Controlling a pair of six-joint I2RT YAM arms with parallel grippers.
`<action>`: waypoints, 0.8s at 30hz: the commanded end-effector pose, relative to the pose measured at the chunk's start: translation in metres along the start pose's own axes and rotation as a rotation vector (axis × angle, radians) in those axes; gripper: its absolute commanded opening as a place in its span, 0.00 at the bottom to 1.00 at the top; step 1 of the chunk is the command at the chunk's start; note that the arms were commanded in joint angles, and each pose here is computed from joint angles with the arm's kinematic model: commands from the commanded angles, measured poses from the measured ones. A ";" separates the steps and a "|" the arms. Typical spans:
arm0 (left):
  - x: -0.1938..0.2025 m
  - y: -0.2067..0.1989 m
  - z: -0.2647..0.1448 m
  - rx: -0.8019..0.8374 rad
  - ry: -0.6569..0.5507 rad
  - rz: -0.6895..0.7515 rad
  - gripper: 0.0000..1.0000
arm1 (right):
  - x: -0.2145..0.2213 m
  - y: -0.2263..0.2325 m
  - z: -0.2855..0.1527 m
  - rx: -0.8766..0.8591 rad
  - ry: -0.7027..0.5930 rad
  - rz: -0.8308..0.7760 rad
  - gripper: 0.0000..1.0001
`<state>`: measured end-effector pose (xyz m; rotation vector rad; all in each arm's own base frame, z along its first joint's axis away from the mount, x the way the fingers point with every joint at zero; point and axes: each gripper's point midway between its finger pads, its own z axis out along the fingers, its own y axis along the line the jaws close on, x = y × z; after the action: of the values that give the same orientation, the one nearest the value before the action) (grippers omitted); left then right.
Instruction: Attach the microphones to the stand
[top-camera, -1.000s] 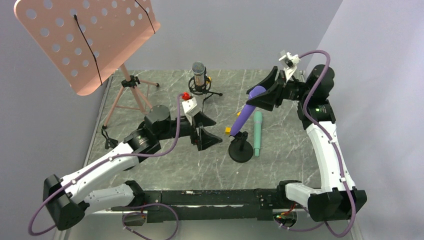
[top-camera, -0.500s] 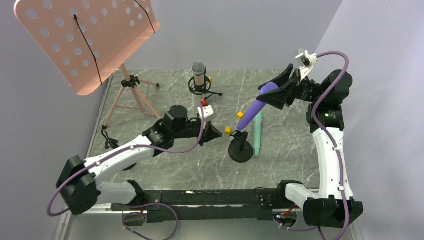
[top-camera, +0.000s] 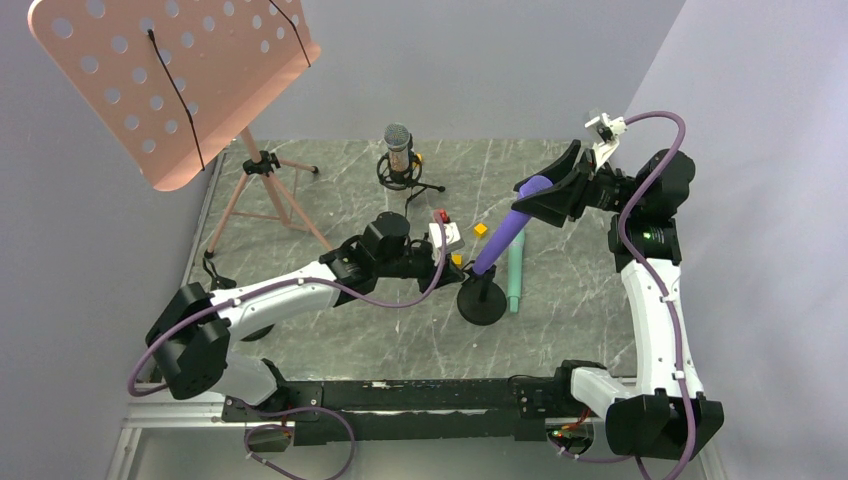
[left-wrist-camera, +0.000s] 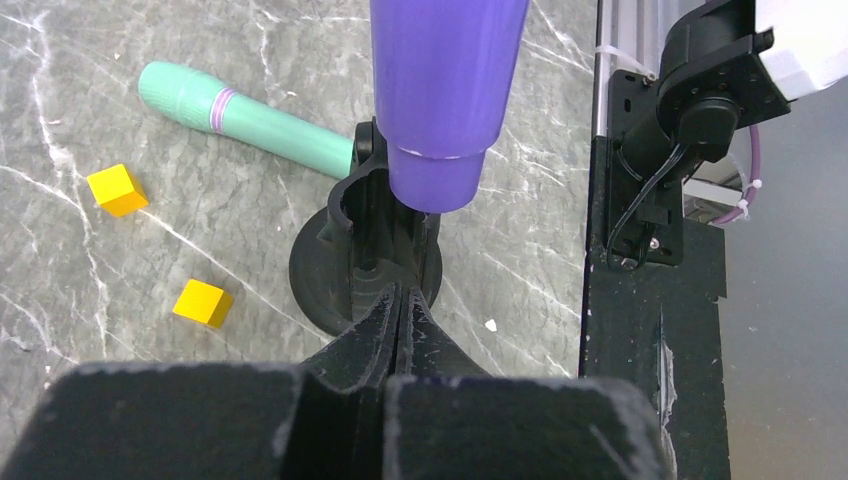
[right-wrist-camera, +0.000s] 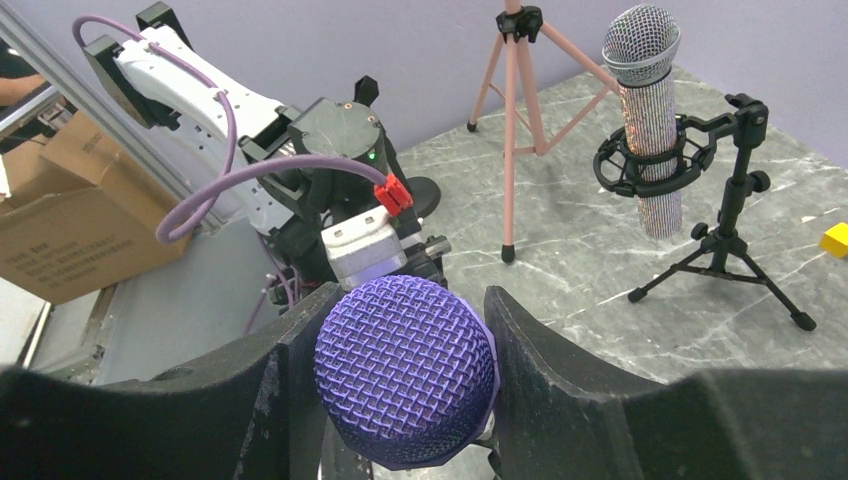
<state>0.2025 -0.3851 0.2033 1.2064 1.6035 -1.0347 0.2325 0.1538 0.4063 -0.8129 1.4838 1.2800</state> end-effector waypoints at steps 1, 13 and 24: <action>-0.025 -0.002 0.008 0.021 -0.069 0.055 0.00 | -0.006 0.009 -0.002 -0.011 -0.005 -0.055 0.04; -0.022 0.001 0.016 0.007 -0.076 0.039 0.14 | 0.005 -0.003 -0.002 0.020 -0.006 -0.035 0.04; -0.012 0.000 0.017 0.000 -0.052 -0.014 0.39 | 0.004 -0.010 -0.001 0.036 -0.009 -0.040 0.04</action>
<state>0.2081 -0.3962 0.1945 1.1865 1.6087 -1.0350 0.2389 0.1523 0.3898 -0.7951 1.5012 1.2729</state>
